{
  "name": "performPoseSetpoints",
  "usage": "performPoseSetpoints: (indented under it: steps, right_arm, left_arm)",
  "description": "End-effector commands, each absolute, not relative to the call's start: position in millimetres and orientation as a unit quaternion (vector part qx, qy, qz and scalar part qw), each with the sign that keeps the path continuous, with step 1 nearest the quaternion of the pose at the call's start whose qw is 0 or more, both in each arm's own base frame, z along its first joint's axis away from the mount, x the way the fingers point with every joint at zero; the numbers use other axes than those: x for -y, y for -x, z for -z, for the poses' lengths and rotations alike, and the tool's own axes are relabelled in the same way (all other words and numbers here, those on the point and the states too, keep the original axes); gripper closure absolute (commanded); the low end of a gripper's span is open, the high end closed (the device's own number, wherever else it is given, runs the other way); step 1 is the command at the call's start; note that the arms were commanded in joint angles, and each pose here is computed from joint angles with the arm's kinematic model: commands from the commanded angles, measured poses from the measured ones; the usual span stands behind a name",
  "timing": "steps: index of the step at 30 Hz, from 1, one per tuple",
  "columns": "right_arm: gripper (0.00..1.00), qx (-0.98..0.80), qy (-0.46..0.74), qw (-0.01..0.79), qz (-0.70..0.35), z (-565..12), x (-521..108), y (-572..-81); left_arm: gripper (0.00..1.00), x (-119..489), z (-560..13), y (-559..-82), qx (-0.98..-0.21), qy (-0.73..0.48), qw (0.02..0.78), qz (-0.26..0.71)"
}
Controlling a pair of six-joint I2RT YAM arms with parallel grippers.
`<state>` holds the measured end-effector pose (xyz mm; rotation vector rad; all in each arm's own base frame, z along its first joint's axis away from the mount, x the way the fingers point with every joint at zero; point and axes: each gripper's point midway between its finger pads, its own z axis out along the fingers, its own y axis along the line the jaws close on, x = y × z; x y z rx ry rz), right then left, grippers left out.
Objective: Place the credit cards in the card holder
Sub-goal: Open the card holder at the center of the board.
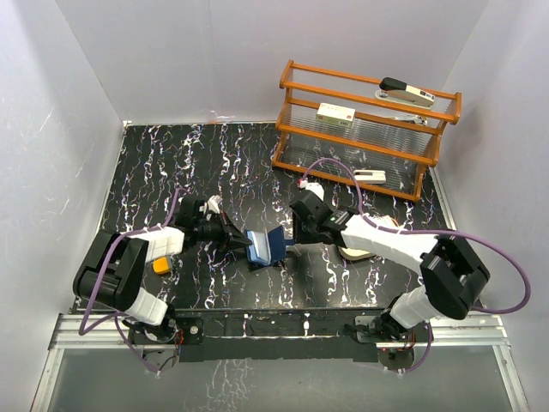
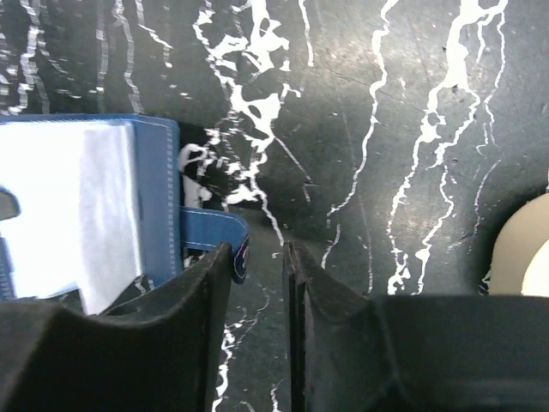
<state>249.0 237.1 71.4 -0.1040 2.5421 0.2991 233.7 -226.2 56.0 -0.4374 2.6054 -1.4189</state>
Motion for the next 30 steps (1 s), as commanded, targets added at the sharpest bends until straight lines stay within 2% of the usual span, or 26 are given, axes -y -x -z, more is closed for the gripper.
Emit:
performPoseSetpoints:
  steps: [1,7,12,23,30]
  right_arm:
    - [0.65,-0.930,0.048,0.312,-0.188,-131,-263,-255]
    - [0.53,-0.911,0.076,0.302,-0.271,-163,-299,-241]
    - [0.40,-0.904,0.101,0.293,-0.294,-165,-329,-229]
    - [0.40,-0.919,0.115,0.258,-0.276,-120,-352,-225]
    - [0.36,-0.927,0.125,0.233,-0.267,-94,-355,-222]
  left_arm:
    - [1.00,227,-73,-230,-0.868,0.115,0.082,0.476]
    - [1.00,225,-78,-224,-0.875,0.105,0.083,0.466]
    - [1.00,224,-78,-222,-0.876,0.103,0.081,0.464]
    - [1.00,224,-77,-216,-0.874,0.102,0.077,0.468]
    - [1.00,226,-76,-216,-0.869,0.105,0.077,0.478]
